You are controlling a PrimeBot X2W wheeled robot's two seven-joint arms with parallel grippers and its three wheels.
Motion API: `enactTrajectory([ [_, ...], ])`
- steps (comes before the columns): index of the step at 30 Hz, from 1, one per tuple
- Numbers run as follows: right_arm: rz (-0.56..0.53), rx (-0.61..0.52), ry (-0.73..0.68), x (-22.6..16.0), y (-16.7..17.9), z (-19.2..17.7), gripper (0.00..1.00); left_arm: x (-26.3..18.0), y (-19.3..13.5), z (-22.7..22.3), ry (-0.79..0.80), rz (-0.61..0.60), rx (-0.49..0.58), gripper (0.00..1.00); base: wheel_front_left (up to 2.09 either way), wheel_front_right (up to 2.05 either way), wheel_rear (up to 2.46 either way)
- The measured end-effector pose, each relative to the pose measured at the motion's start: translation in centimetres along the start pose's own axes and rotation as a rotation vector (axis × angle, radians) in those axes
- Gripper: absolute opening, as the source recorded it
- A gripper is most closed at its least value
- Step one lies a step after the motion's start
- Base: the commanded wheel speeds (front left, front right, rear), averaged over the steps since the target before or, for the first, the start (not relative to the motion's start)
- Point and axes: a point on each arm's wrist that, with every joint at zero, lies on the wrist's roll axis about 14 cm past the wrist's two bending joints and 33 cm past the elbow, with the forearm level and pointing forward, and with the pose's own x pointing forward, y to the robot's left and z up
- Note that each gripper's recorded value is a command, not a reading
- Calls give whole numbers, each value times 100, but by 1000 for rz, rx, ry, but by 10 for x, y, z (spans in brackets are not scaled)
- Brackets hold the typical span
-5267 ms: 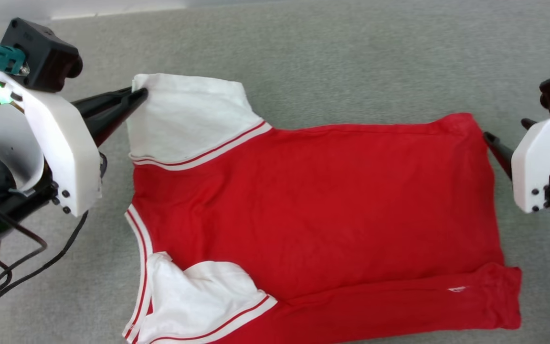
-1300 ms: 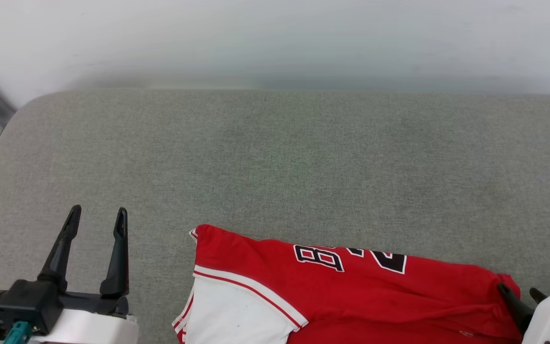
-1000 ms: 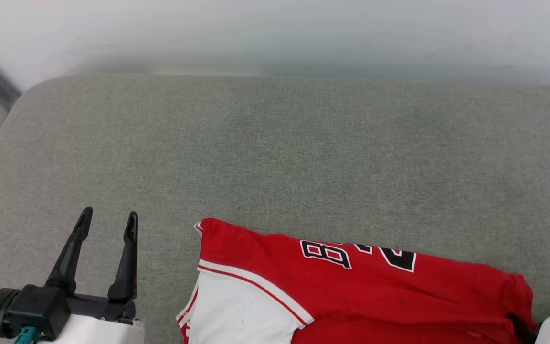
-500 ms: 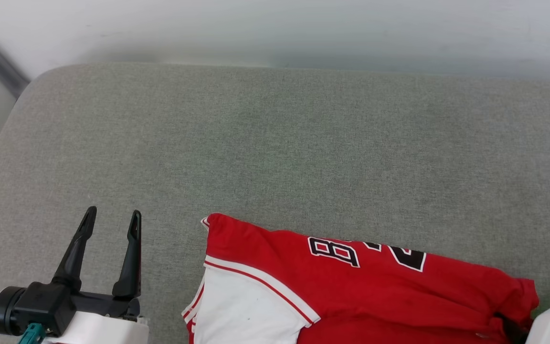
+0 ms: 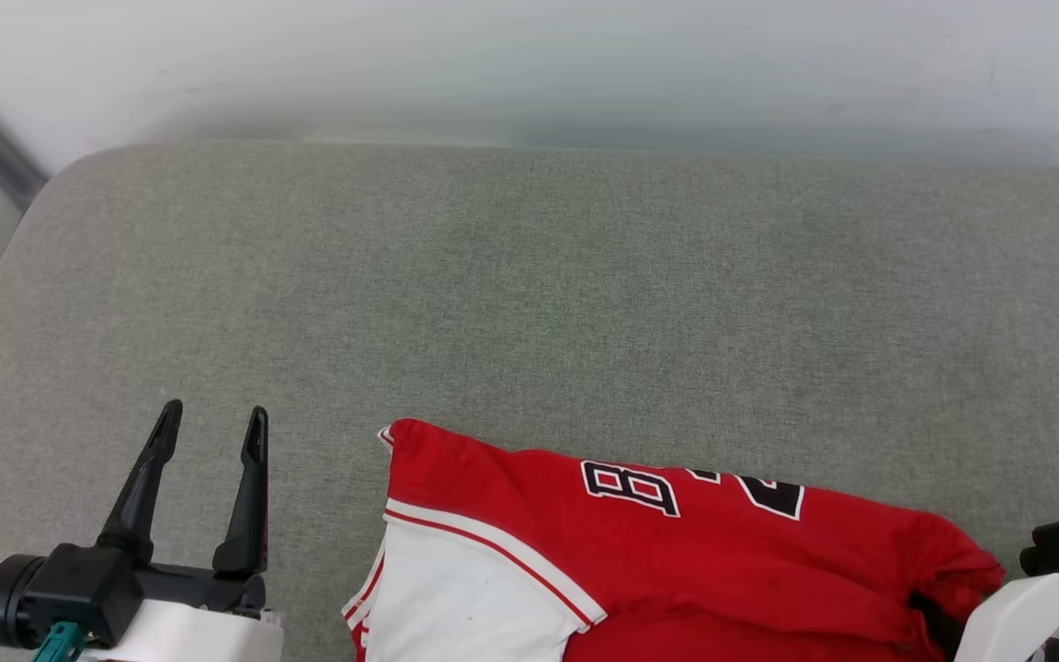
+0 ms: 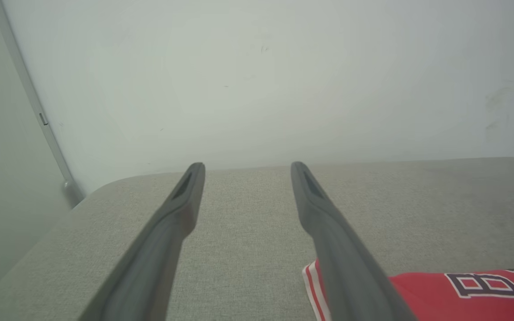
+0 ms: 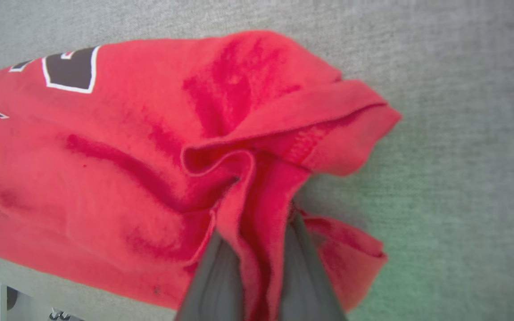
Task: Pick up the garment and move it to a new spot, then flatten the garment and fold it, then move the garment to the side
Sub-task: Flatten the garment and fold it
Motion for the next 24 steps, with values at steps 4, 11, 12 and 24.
enactTrajectory([
  [4,-29,1,-43,-4,-10,8,0,1,-2,0,-1,-5,-3,100,0,0,0],
  [11,-161,9,-145,-22,-58,36,0,1,-7,-2,2,-21,-8,100,0,0,0],
  [12,-191,11,-157,-26,-68,39,0,2,-8,-1,1,-25,-9,100,0,0,0],
  [24,-311,-16,-290,-59,-99,73,0,-1,-18,3,-11,-63,-20,100,0,0,0],
])
